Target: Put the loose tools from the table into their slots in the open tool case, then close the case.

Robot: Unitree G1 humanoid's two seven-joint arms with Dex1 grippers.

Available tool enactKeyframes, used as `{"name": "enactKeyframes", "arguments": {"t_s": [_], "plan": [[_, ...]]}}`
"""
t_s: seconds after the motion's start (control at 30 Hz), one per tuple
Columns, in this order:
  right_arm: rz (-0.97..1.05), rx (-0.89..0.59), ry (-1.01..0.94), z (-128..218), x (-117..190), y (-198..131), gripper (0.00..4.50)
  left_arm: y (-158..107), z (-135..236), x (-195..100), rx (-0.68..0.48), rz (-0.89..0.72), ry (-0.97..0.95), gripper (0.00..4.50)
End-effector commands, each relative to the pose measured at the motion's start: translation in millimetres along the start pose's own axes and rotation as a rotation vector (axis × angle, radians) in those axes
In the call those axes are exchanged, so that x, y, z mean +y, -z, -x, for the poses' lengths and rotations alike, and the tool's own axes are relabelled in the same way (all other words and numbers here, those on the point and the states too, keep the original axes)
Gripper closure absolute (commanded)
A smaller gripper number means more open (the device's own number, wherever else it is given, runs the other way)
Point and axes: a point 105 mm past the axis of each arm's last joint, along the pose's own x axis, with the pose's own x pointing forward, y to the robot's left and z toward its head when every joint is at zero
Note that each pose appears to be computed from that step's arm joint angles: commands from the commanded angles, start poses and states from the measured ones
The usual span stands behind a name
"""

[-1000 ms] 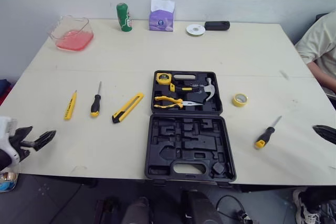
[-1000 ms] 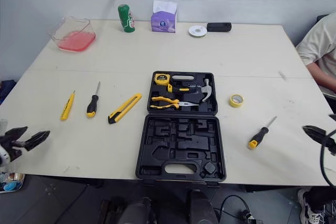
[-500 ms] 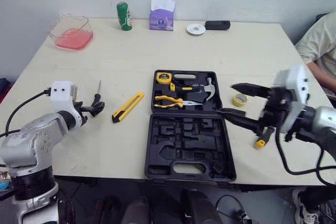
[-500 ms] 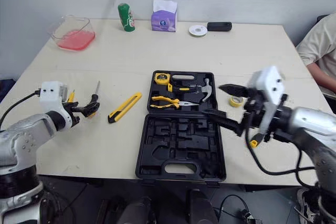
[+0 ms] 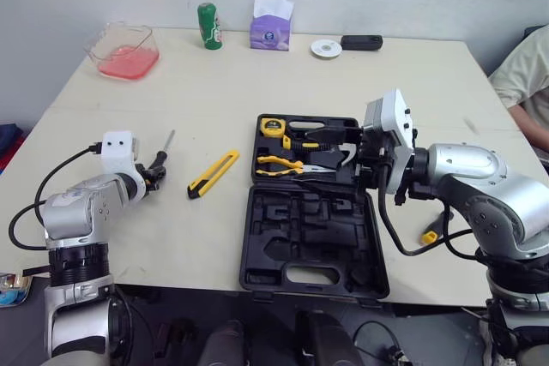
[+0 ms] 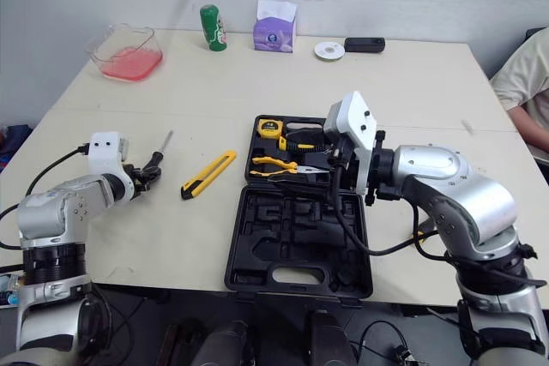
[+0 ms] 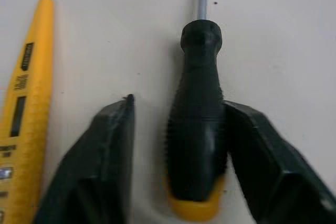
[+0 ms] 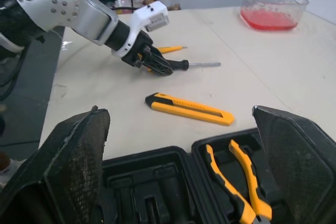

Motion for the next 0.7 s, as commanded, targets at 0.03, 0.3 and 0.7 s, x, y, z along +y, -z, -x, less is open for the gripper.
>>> {"name": "enactKeyframes", "arguments": {"t_s": [0.03, 0.3, 0.7], "plan": [[0.054, -0.032, -0.022, -1, 3, -11, 0.00, -3, 6, -9, -0.004, -0.065, 0.098, 3.38], [0.011, 0.042, 0.075, 29, -1, 12, 0.00, -59, 61, -75, -0.165, -0.654, 0.531, 3.38], [-0.089, 0.217, 0.232, 91, 24, 47, 0.00, -46, 90, -180, -0.038, -0.985, 1.063, 3.38]]}}
